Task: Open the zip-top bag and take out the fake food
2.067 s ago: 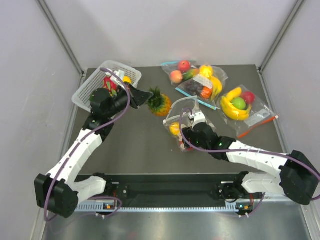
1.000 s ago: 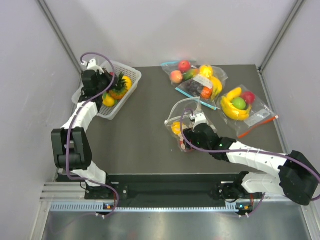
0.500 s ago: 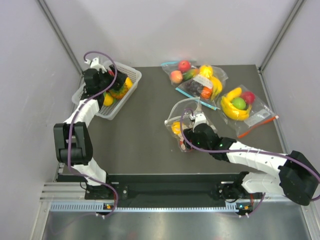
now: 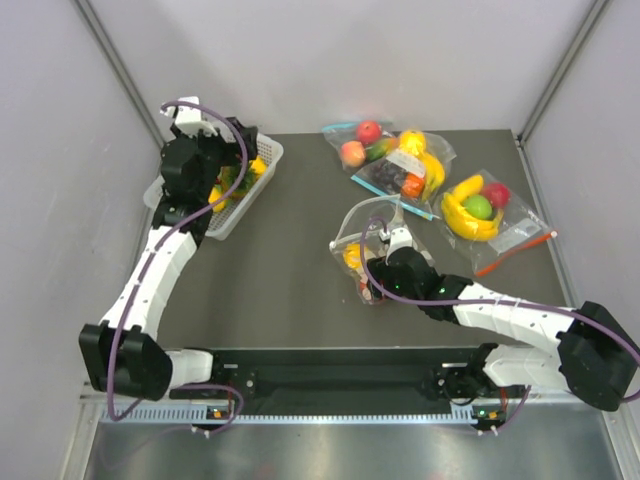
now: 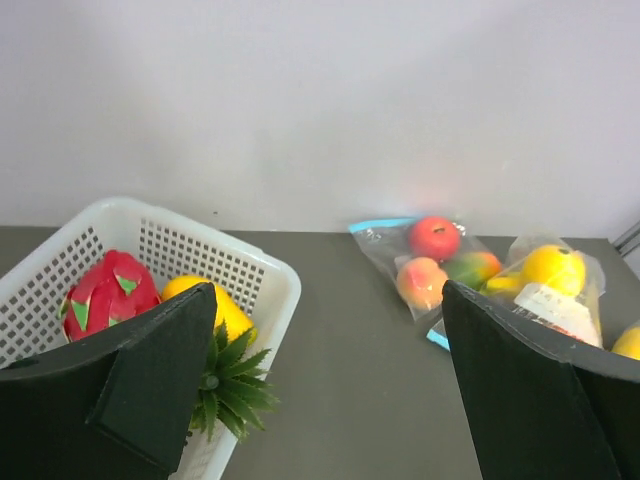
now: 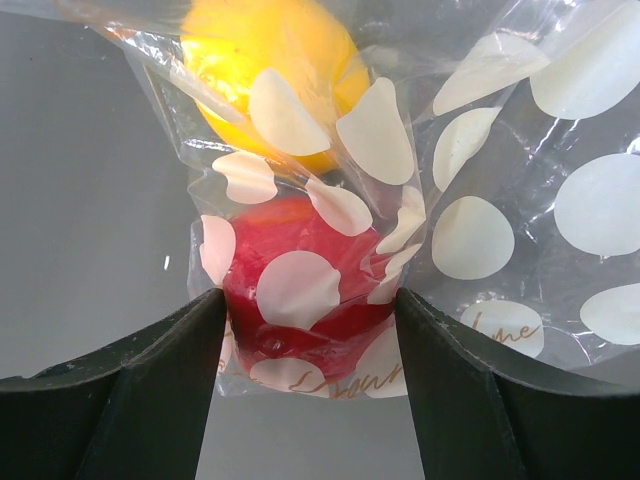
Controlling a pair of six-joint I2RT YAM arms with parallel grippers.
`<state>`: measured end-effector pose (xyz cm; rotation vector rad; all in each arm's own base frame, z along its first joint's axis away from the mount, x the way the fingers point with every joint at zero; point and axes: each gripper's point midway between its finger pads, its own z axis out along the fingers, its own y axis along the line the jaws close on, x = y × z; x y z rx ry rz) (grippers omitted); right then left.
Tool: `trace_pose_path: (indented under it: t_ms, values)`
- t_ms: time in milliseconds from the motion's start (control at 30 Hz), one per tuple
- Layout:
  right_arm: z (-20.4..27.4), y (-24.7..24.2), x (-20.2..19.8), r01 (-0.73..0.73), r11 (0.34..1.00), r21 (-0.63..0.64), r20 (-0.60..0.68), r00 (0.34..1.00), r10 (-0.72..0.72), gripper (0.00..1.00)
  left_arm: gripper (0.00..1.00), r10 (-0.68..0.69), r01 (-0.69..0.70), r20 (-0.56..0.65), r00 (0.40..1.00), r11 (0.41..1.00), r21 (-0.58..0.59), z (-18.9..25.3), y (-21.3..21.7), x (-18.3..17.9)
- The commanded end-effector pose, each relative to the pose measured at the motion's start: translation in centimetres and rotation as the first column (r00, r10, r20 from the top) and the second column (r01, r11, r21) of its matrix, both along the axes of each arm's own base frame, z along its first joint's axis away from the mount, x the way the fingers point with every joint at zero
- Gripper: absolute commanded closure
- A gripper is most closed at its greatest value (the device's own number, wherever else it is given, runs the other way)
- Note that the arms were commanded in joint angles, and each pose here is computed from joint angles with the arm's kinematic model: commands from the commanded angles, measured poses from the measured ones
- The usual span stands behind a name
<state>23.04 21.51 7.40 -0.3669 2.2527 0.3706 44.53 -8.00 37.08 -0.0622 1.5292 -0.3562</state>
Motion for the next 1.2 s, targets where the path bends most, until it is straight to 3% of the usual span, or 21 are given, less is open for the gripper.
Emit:
trace_pose_path:
  t_ms: [0,100,233,333,567,767,967,1067,1167]
  values:
    - [0.9,-0.1,0.3,0.008,1.0,0.009,0.012,1.0,-0.008,0.32,0.01,-0.004,0.003,0.022,1.0,0.998,0.07,0.1,-1.3,-1.4]
    - [0.7,-0.2,0.2,0.011,1.0,0.009,0.008,1.0,-0.011,0.32,0.01,-0.234,0.235,-0.022,0.972,0.968,0.09,-1.5,-7.9,-3.2]
    - [0.8,-0.3,0.1,0.012,1.0,0.009,0.006,1.0,-0.012,0.32,0.01,-0.503,0.511,-0.132,0.854,0.859,0.034,-5.7,-15.1,-5.6]
    - [1.0,-0.4,-0.1,0.014,1.0,0.012,0.008,1.0,-0.014,0.32,0.01,-0.607,0.62,-0.179,0.774,0.784,0.026,-7.9,-19.2,-7.5]
    - [1.2,-0.6,-0.2,0.023,1.0,0.021,0.01,1.0,-0.023,0.32,0.01,-0.652,0.685,-0.329,0.683,0.729,-0.023,-13.7,-22.9,-8.1]
    - [1.1,-1.0,-0.4,0.029,0.999,0.019,0.008,1.0,-0.029,0.32,0.01,-0.637,0.695,-0.456,0.621,0.717,-0.055,-19.1,-24.0,-9.0]
    - [1.2,-1.1,-0.5,0.029,0.999,0.021,0.01,1.0,-0.029,0.32,0.01,-0.588,0.664,-0.521,0.619,0.746,-0.052,-22.0,-23.7,-8.9]
    - [1.1,-1.3,-0.5,0.034,0.999,0.018,0.011,0.999,-0.034,0.32,0.12,-0.598,0.673,-0.543,0.589,0.735,-0.079,-23.2,-23.9,-9.3]
    - [0.8,-1.6,-0.5,0.047,0.999,0.005,0.009,0.999,-0.047,0.32,0.62,-0.605,0.674,-0.567,0.559,0.73,-0.114,-24.4,-24.3,-9.9]
